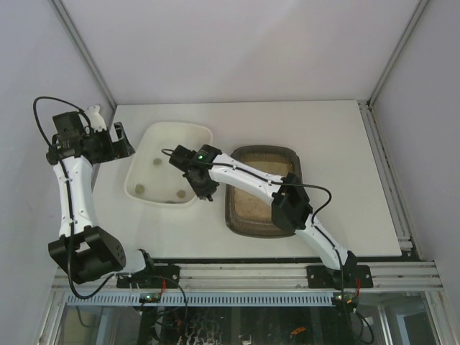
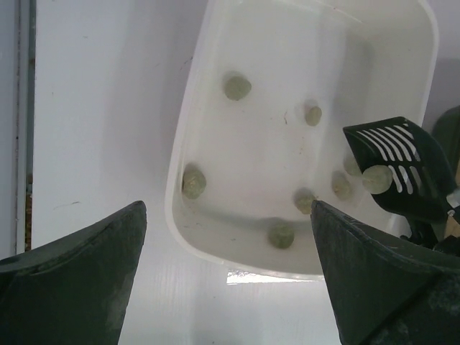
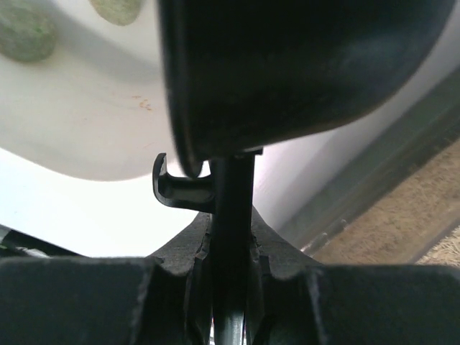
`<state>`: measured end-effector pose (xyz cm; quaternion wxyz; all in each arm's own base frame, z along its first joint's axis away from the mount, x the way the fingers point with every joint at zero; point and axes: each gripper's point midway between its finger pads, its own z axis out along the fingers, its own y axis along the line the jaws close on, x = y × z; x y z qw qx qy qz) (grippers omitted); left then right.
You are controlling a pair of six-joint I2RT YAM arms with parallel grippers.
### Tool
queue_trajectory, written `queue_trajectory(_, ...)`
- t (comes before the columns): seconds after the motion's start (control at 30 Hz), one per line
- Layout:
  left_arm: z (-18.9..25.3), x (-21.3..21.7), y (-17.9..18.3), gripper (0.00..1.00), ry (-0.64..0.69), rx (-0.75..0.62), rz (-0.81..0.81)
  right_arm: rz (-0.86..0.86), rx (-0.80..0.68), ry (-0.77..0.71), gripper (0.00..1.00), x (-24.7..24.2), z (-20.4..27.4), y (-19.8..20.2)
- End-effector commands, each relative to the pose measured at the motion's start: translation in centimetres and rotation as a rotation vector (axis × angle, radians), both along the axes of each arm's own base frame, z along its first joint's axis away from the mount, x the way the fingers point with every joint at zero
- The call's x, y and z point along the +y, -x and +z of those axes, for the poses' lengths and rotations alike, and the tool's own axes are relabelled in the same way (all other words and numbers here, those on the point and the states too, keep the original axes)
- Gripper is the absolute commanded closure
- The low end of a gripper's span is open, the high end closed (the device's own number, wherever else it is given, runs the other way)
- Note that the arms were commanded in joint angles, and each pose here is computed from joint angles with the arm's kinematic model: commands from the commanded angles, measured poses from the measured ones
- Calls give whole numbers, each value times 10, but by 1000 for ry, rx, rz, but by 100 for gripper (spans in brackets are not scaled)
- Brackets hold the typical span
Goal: Clean the litter box
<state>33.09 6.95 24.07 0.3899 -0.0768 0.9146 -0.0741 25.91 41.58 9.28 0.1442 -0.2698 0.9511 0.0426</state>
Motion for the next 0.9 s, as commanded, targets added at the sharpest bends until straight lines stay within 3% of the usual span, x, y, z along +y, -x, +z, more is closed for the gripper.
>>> queue_trajectory(0.0, 7, 8, -4, 0, -40, -46, 21, -8, -187, -51, 100, -12, 54, -26)
queue_trajectory(0.13, 5, 14, -2, 0, -71, -45, 46, 124, -316, -58, 100, 7, 78, -25)
queue_trajectory(0.3, 8, 18, -2, 0, -95, -68, 63, 271, -434, 76, 100, 19, 73, -21)
queue_trajectory(0.77, 4, 19, 0, 0, -91, -63, 80, 241, -586, 104, 100, 20, 86, -42)
queue_trajectory(0.87, 4, 17, 0, 0, -82, -65, 78, 149, -575, 75, 100, 7, 98, -48)
